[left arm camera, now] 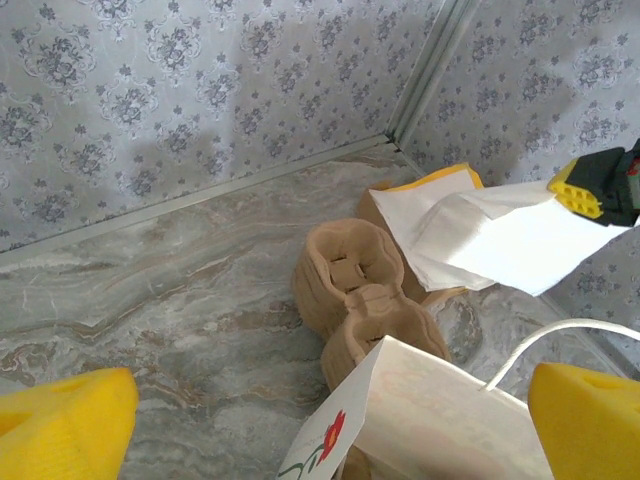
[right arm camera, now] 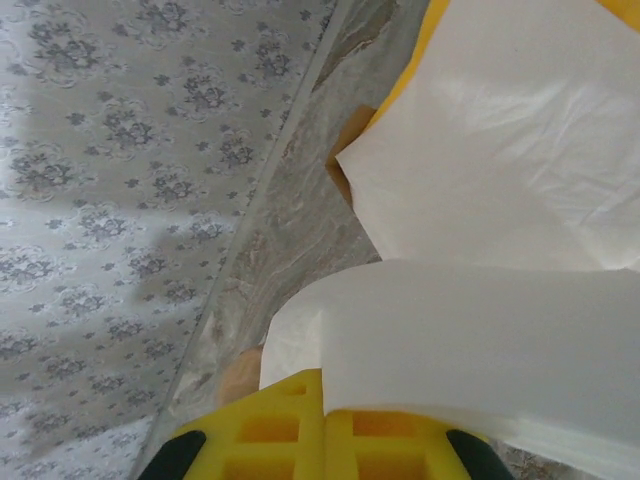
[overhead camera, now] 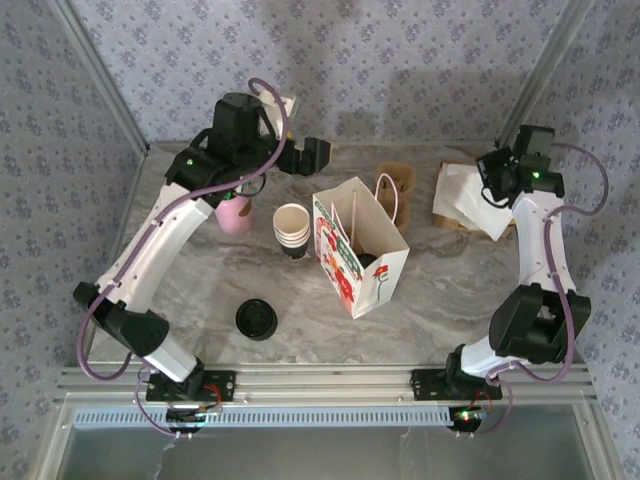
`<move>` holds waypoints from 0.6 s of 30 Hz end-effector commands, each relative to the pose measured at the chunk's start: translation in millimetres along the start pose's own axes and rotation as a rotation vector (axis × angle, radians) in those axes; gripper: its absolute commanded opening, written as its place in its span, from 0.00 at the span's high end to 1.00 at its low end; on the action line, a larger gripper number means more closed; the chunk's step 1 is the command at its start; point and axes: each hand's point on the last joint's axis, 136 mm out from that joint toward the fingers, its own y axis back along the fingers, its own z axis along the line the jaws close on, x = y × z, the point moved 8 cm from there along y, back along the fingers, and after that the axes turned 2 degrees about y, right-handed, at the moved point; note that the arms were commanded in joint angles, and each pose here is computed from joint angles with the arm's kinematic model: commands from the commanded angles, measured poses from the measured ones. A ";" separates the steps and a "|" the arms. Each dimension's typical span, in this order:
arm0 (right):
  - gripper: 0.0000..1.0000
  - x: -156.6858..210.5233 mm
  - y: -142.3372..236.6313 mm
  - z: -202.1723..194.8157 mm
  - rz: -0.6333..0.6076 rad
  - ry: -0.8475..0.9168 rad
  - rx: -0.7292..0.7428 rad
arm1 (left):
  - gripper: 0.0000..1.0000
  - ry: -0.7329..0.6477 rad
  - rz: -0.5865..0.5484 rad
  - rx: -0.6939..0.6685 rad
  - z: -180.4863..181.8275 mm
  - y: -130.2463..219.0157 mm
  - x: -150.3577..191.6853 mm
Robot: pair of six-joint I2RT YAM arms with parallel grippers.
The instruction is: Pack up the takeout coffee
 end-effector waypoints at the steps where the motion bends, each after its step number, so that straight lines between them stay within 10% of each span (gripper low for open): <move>1: 1.00 -3.7 21.6 13.1 -0.018 0.070 -0.019 | 0.00 -0.019 -0.066 0.013 -11.6 24.9 -14.3; 18: 1.00 8.0 121.9 103.7 0.030 0.289 -0.466 | 0.00 -0.135 -0.145 0.069 -31.6 75.7 -25.0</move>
